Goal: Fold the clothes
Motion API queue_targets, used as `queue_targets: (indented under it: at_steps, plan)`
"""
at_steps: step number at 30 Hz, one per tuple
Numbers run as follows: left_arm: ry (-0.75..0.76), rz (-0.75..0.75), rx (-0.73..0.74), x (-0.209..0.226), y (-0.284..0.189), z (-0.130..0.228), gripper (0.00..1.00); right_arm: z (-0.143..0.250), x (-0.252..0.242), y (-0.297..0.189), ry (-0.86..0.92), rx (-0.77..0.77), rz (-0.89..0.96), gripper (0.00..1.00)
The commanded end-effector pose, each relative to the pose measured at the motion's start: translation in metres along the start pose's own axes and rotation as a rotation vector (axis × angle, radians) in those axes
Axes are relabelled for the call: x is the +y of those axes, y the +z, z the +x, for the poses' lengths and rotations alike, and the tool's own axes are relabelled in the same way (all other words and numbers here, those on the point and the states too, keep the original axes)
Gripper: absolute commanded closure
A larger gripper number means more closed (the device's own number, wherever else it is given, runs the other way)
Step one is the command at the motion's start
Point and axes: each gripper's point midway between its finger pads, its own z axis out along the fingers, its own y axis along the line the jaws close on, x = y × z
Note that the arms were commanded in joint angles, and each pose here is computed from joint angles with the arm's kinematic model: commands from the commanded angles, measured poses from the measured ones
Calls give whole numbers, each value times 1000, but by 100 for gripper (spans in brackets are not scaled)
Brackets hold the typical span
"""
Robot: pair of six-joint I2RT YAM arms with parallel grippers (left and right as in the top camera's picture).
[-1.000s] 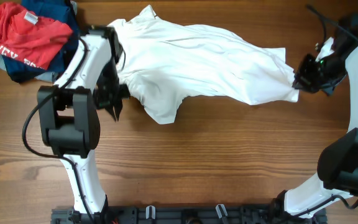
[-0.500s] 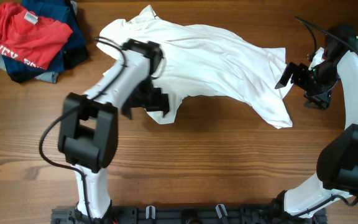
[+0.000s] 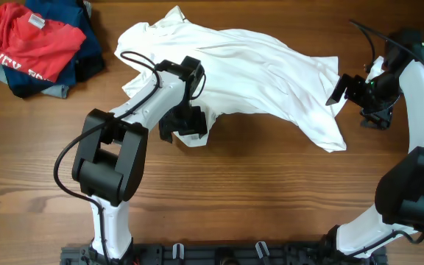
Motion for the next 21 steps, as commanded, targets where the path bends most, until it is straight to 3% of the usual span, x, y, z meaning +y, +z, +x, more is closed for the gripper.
queue_targets:
  at_steps: [1,4,9,14,21]
  plan:
    - [-56,37,-36,-5,0,-6,26,2,4,-5,-15,-9,-19,1]
    - [-70,50,-56,-7,5,-10,28,2,4,-5,-15,-9,-19,1]
    - [-74,47,-52,-5,9,-8,52,2,4,-5,-15,-9,-19,0]
    - [-77,20,-45,2,16,-4,96,2,4,-5,-15,-8,-19,0]
    - [-113,-141,104,43,20,35,96,-2,6,-4,-17,-24,-24,1]
